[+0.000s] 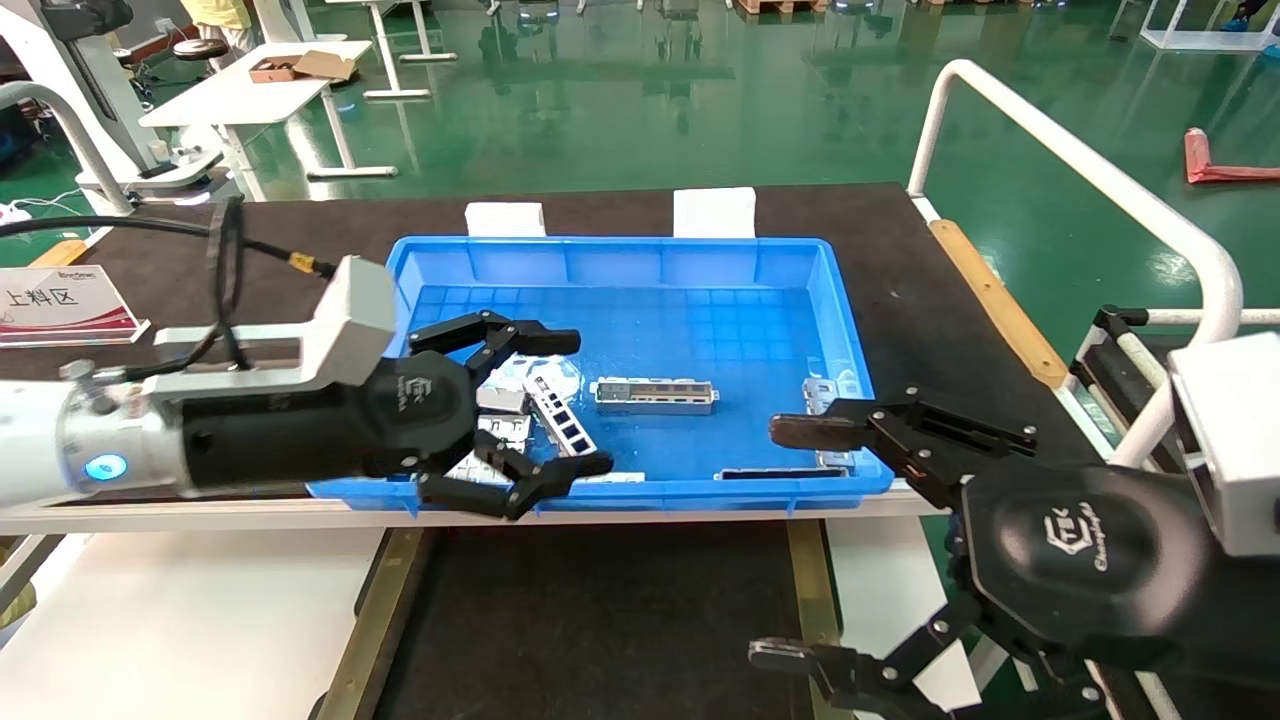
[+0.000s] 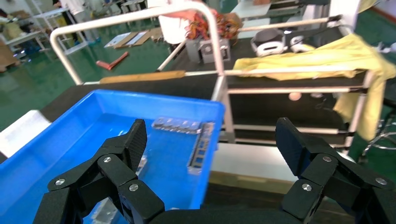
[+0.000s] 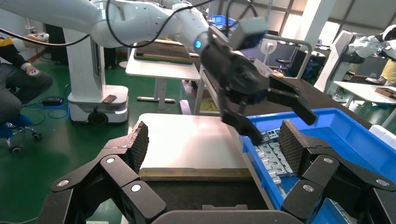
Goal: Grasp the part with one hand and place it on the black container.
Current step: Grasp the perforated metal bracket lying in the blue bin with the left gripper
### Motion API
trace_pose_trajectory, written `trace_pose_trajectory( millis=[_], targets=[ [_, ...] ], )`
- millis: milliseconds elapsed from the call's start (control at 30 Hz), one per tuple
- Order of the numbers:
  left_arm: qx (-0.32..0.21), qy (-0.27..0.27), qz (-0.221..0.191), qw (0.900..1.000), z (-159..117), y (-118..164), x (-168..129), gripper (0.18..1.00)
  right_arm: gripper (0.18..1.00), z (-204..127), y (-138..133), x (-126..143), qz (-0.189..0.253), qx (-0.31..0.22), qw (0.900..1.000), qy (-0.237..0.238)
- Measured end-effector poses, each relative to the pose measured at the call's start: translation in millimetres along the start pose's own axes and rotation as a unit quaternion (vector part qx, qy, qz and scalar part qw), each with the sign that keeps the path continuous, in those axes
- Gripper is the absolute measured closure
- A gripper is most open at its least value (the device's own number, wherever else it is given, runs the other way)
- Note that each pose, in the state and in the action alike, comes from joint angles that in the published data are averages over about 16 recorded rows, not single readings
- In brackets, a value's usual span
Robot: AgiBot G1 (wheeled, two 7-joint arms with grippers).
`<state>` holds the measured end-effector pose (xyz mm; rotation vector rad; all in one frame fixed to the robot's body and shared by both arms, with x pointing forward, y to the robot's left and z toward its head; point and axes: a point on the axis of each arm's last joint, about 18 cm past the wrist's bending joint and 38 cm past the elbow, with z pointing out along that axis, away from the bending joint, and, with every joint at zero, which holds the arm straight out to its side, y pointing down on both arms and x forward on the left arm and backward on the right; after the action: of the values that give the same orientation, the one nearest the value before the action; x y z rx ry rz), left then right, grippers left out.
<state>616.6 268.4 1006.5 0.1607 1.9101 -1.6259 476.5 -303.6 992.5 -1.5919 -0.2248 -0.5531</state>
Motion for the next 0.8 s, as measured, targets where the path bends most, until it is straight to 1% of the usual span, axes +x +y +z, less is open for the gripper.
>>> trace_pose_trajectory(
  millis=[200, 400, 633, 800],
  targets=[
    [-0.018, -0.03, 0.004, 0.9994, 18.7, 11.0, -23.7, 0.184, 0.178, 0.0, 0.0, 0.0, 0.0, 0.0, 1.0, 0.0],
    [-0.049, -0.081, 0.011, 0.9955, 37.8, 23.9, -49.9, 0.184, 0.178, 0.0, 0.0, 0.0, 0.0, 0.0, 1.0, 0.0],
    [-0.096, -0.142, 0.024, 0.985, 59.9, 40.2, -75.4, 0.184, 0.178, 0.0, 0.0, 0.0, 0.0, 0.0, 1.0, 0.0],
    [-0.128, -0.171, 0.035, 0.9762, 75.5, 51.1, -85.6, 0.184, 0.178, 0.0, 0.0, 0.0, 0.0, 0.0, 1.0, 0.0]
  ],
)
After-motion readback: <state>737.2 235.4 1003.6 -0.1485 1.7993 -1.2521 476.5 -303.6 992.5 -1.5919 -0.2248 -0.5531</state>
